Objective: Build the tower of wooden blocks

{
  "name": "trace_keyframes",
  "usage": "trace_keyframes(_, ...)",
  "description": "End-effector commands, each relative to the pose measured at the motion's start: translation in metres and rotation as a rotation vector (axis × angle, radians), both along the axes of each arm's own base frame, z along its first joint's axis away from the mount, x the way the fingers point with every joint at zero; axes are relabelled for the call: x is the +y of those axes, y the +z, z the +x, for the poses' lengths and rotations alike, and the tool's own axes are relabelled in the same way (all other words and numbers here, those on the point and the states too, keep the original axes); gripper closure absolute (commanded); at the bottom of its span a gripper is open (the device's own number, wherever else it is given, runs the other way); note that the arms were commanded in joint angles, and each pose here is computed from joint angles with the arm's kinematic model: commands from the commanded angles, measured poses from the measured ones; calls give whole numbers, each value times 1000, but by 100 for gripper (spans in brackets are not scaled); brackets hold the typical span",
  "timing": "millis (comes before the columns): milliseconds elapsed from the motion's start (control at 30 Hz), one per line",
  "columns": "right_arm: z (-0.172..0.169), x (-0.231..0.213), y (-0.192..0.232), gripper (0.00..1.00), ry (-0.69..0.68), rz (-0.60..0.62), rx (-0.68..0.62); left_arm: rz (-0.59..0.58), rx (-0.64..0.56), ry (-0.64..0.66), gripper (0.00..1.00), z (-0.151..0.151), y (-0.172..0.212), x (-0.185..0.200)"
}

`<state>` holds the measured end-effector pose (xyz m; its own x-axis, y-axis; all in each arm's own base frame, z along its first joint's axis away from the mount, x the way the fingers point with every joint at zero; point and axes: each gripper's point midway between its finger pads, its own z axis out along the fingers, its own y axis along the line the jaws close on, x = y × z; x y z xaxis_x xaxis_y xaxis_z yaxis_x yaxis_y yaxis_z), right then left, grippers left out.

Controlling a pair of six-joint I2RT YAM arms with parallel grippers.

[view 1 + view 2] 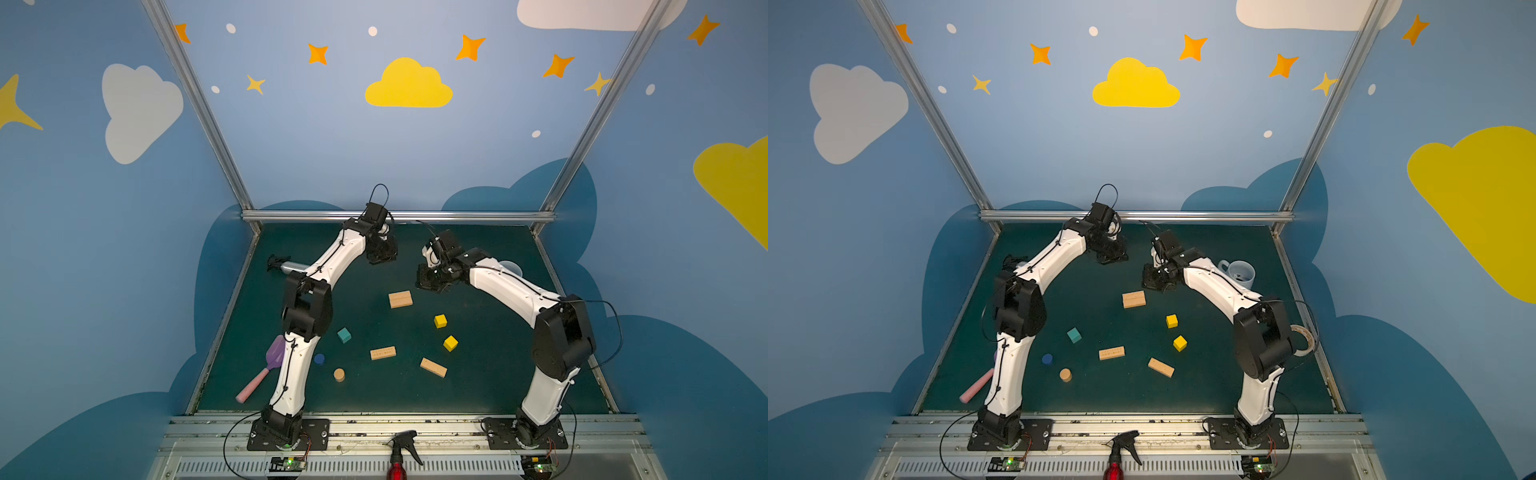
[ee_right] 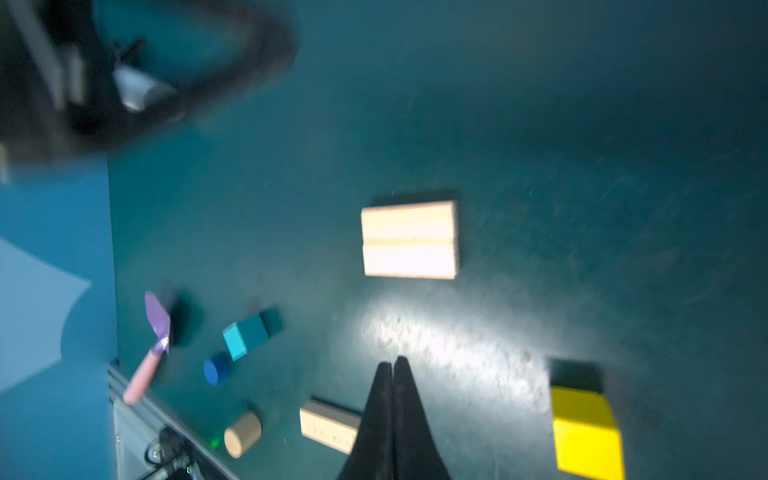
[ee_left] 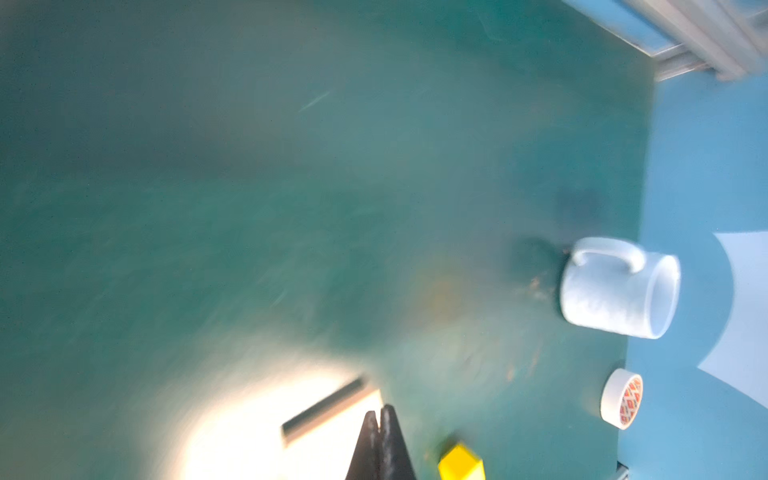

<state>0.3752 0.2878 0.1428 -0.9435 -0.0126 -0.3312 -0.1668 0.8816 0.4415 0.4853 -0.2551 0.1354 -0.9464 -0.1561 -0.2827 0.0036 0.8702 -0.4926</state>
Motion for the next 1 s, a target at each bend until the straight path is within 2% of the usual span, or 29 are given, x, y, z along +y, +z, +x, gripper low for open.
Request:
trace_keyframes(0,14,-12,-21,100,40,-105,49,-30,-57,103,95,-12,17,22)
trace_keyframes(200,53,12,-41,100,117,-109,103,-97,-56,178,95,-58,13,42)
trace_keyframes(400,68,31,-67,100,157,-87,156,-91,-63,200,95,-96,8,48)
trace_keyframes(533,69,34,-80,100,158,-83,172,-35,-59,212,95,-104,4,55)
trace_keyframes(967,51,50,-116,100,199,-86,246,-19,-69,193,95,-109,6,48)
